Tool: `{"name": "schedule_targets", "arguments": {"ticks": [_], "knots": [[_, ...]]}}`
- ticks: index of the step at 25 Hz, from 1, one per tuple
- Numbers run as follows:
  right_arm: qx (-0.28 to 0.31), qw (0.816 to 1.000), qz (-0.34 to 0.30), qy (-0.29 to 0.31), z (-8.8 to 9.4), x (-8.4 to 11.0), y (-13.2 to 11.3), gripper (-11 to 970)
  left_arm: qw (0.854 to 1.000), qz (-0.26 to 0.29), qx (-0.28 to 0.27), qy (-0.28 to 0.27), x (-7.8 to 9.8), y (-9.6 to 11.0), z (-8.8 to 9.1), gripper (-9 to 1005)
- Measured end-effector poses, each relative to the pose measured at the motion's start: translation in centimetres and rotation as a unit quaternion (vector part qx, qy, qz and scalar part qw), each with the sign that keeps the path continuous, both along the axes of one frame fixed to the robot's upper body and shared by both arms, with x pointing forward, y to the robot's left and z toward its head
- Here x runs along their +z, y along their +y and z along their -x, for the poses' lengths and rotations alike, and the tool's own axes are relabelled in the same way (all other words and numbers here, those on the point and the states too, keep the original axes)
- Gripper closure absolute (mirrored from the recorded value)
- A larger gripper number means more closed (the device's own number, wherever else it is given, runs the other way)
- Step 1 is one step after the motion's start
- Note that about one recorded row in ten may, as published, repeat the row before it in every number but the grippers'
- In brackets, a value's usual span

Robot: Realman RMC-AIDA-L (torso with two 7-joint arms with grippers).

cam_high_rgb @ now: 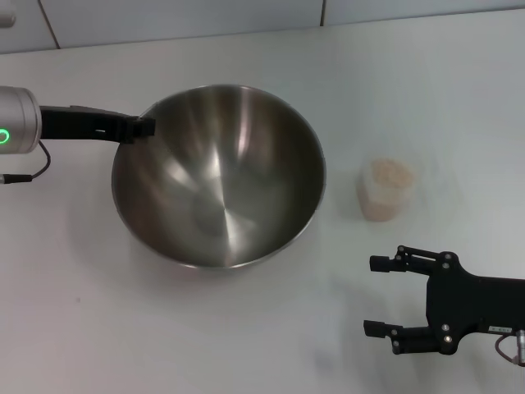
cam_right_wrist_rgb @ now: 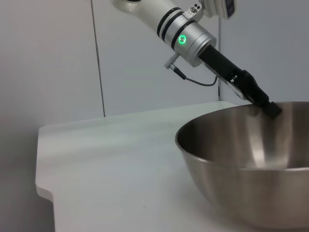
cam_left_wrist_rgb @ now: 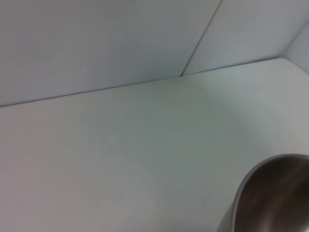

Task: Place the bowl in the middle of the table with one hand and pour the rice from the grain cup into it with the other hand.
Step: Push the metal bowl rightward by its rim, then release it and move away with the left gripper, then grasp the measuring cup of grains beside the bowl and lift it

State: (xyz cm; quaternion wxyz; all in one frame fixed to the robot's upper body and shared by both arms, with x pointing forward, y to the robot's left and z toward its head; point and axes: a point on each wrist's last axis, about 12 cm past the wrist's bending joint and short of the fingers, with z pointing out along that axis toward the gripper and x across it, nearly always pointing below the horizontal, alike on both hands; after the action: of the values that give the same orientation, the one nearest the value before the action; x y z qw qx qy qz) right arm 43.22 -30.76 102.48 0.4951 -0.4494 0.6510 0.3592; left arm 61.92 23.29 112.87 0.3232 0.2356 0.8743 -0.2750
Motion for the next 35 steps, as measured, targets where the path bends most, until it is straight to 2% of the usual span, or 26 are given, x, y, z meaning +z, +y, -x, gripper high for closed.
{"name": "schedule_targets", "arguments": {"ticks": [8,13,15,16,17,20,21,23,25,26,27,28,31,32,35], "knots": [[-0.001,1.0,0.0,0.001,0.0,0.0,0.0,135,1.0,0.009,-0.015,-0.015,-0.1,-0.2,0.2,902],[-0.002,1.0,0.001,0.002,0.1,-0.1,0.0,135,0.995,0.035,-0.06,-0.072,1.1,-0.1,1.1,891],[-0.004,1.0,0.0,0.002,0.1,-0.1,-0.1,135,0.991,0.026,-0.087,-0.098,2.0,0.2,1.8,805],[-0.011,1.0,-0.002,0.001,0.1,-0.1,-0.2,135,0.984,-0.001,-0.123,-0.131,2.8,0.5,3.1,762],[-0.011,1.0,-0.002,0.001,0.1,-0.1,-0.2,136,0.984,-0.001,-0.123,-0.131,2.8,0.5,3.1,719],[-0.03,1.0,-0.009,0.0,0.3,-0.1,-0.5,136,0.969,-0.043,-0.17,-0.174,3.5,1.4,5.6,597],[-0.055,0.998,-0.016,-0.001,0.6,-0.2,-0.9,136,0.962,-0.058,-0.187,-0.192,3.8,2.3,7.4,558],[-0.075,0.997,-0.021,-0.002,0.8,-0.3,-1.3,135,0.962,-0.058,-0.187,-0.192,3.8,2.3,7.4,479],[-0.121,0.992,-0.035,-0.006,1.0,-0.4,-1.9,135,0.957,-0.052,-0.2,-0.204,3.9,3.3,9.2,412],[-0.174,0.984,-0.045,-0.014,1.2,-0.6,-2.5,136,0.955,-0.043,-0.206,-0.211,3.8,3.7,10.1,384],[-0.174,0.984,-0.045,-0.014,1.2,-0.6,-2.5,136,0.954,-0.036,-0.205,-0.217,3.5,4.2,10.8,356],[-0.199,0.979,-0.048,-0.019,1.3,-0.8,-2.8,136,0.953,-0.029,-0.205,-0.223,3.3,4.7,11.4,327],[-0.28,0.958,-0.046,-0.037,1.5,-1.6,-3.6,136,0.953,-0.014,-0.198,-0.23,2.7,5.5,12.1,223],[-0.28,0.958,-0.046,-0.037,1.5,-1.6,-3.6,136,0.954,-0.009,-0.195,-0.228,2.5,5.8,12.3,175],[-0.34,0.939,-0.039,-0.04,1.3,-2.3,-4.0,135,0.956,0.003,-0.197,-0.217,1.8,6.1,12.6,176]]}}
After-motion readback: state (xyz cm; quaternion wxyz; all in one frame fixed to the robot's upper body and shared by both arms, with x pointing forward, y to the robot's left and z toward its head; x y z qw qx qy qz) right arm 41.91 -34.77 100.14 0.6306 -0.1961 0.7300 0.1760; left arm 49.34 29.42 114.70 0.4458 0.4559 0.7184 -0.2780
